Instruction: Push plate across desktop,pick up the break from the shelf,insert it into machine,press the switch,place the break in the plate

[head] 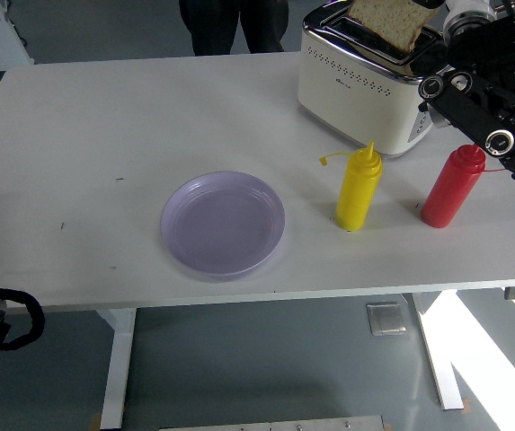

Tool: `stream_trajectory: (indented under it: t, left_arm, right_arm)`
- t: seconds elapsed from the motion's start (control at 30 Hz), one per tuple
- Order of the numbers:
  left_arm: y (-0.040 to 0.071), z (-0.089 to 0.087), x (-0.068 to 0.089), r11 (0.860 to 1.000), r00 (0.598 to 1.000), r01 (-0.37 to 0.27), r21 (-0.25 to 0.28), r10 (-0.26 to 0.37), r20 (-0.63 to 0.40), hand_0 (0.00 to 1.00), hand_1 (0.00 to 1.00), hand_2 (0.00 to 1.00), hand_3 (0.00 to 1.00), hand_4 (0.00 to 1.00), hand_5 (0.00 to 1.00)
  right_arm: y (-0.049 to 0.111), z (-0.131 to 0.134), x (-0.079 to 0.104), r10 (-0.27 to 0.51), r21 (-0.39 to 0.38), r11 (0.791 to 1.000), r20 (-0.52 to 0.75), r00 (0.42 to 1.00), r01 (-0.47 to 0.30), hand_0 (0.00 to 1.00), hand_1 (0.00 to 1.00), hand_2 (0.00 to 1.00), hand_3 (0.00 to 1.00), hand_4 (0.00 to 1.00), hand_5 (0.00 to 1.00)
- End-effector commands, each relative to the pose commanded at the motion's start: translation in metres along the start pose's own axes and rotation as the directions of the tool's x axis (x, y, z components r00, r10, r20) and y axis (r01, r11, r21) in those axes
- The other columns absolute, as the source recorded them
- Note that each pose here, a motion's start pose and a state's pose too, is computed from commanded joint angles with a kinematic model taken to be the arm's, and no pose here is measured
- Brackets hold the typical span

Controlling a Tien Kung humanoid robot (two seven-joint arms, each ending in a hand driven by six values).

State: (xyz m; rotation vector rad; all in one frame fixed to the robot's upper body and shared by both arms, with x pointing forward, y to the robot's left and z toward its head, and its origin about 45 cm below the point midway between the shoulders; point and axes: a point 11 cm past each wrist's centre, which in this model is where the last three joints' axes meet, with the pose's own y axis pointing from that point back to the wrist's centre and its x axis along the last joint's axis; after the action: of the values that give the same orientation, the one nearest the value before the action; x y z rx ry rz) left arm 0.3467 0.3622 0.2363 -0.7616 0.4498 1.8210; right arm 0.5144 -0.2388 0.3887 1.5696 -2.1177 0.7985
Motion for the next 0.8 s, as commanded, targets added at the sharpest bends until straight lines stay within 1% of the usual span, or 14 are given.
stream_trajectory:
  t: [0.4,0.6,0.67,0.7,0.8]
  left_arm:
    - [-0.001,0.001,-0.001,1.000,1.000,0.000,-0.002,0.000,-0.006,0.802,0.743,0.716,0.695,0.664,0.979]
    - [-0.002,0.004,-0.002,1.000,1.000,0.003,-0.003,-0.003,-0.020,0.802,0.745,0.716,0.696,0.665,0.979]
    - [-0.003,0.005,-0.003,1.000,0.999,0.003,0.002,-0.003,-0.039,0.802,0.745,0.716,0.696,0.665,0.979]
    - [-0.003,0.005,-0.003,1.000,0.999,0.003,0.004,-0.003,-0.046,0.802,0.744,0.716,0.696,0.666,0.980]
    - [-0.004,0.006,-0.004,1.000,0.996,0.002,0.018,-0.001,-0.085,0.802,0.744,0.716,0.696,0.666,0.980]
  right_arm:
    - [0.001,0.010,-0.012,0.010,-0.027,1.000,-0.085,0.996,-0.012,0.490,0.484,0.484,0.456,0.139,0.002]
    - [0.003,0.008,-0.021,-0.007,-0.007,1.000,-0.124,0.992,0.006,0.492,0.486,0.489,0.462,0.140,0.002]
    - [0.004,0.007,-0.025,-0.017,0.003,1.000,-0.142,0.990,0.018,0.492,0.486,0.489,0.462,0.140,0.002]
    - [0.005,0.007,-0.026,-0.021,0.006,1.000,-0.148,0.989,0.022,0.474,0.510,0.527,0.521,0.136,0.002]
    - [0.006,0.008,-0.032,-0.045,0.008,0.999,-0.172,0.984,0.047,0.474,0.510,0.527,0.521,0.136,0.002]
